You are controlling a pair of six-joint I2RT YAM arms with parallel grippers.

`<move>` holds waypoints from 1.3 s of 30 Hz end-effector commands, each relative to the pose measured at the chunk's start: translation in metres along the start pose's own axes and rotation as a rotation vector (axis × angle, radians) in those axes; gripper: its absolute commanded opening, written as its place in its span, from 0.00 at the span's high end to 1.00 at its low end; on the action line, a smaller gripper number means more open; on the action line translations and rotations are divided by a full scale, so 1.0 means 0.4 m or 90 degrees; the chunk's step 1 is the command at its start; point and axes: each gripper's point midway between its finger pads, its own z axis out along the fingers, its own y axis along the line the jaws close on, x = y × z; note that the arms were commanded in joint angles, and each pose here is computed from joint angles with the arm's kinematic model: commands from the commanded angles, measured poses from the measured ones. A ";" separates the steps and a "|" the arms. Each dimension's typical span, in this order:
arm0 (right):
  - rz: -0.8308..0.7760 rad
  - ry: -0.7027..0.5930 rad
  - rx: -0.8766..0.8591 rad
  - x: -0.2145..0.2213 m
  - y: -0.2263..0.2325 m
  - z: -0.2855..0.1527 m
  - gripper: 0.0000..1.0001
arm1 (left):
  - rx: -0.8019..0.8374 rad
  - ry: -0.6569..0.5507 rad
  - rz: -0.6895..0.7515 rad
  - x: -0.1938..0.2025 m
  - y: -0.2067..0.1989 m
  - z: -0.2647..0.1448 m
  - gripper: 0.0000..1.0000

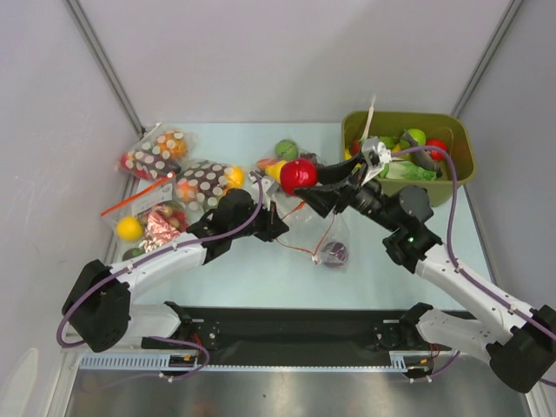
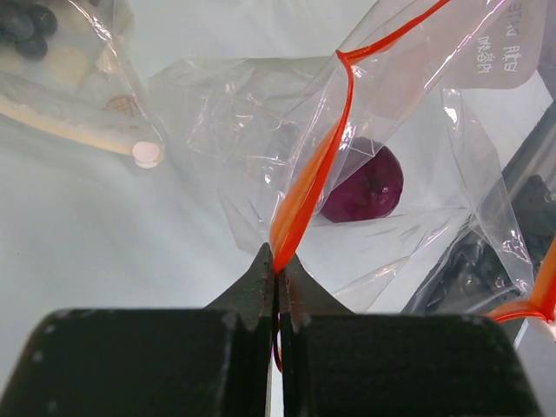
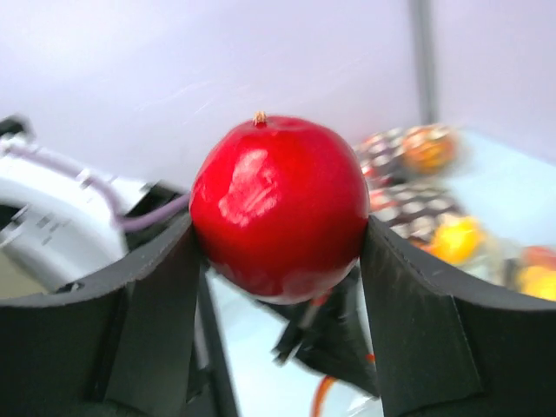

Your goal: Open the zip-top bag and remove the fake food

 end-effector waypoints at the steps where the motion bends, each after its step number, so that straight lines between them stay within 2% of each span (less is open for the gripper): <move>1: -0.059 0.017 0.075 -0.052 -0.078 -0.009 0.73 | 0.001 -0.050 0.011 -0.066 -0.013 -0.030 1.00; 6: -0.075 0.028 0.192 -0.105 -0.206 -0.066 0.73 | -0.013 -0.054 -0.007 -0.068 0.019 -0.051 1.00; 19: -0.050 0.040 0.554 -0.211 -0.613 -0.346 0.73 | -0.033 -0.055 -0.025 -0.076 0.045 -0.053 1.00; 23: -0.032 0.080 0.682 -0.191 -0.743 -0.426 0.71 | -0.038 -0.061 -0.027 -0.074 0.047 -0.062 1.00; 28: -0.010 0.128 0.760 -0.164 -0.840 -0.481 0.69 | -0.047 -0.051 -0.035 -0.057 0.064 -0.056 1.00; 32: -0.008 0.147 0.800 -0.150 -0.880 -0.513 0.59 | -0.052 -0.055 -0.037 -0.066 0.068 -0.056 1.00; 35: -0.006 0.152 0.811 -0.141 -0.891 -0.524 0.35 | -0.060 -0.048 -0.039 -0.060 0.072 -0.067 1.00; 39: 0.001 0.159 0.819 -0.129 -0.902 -0.538 0.29 | -0.071 -0.053 -0.033 -0.064 0.078 -0.077 1.00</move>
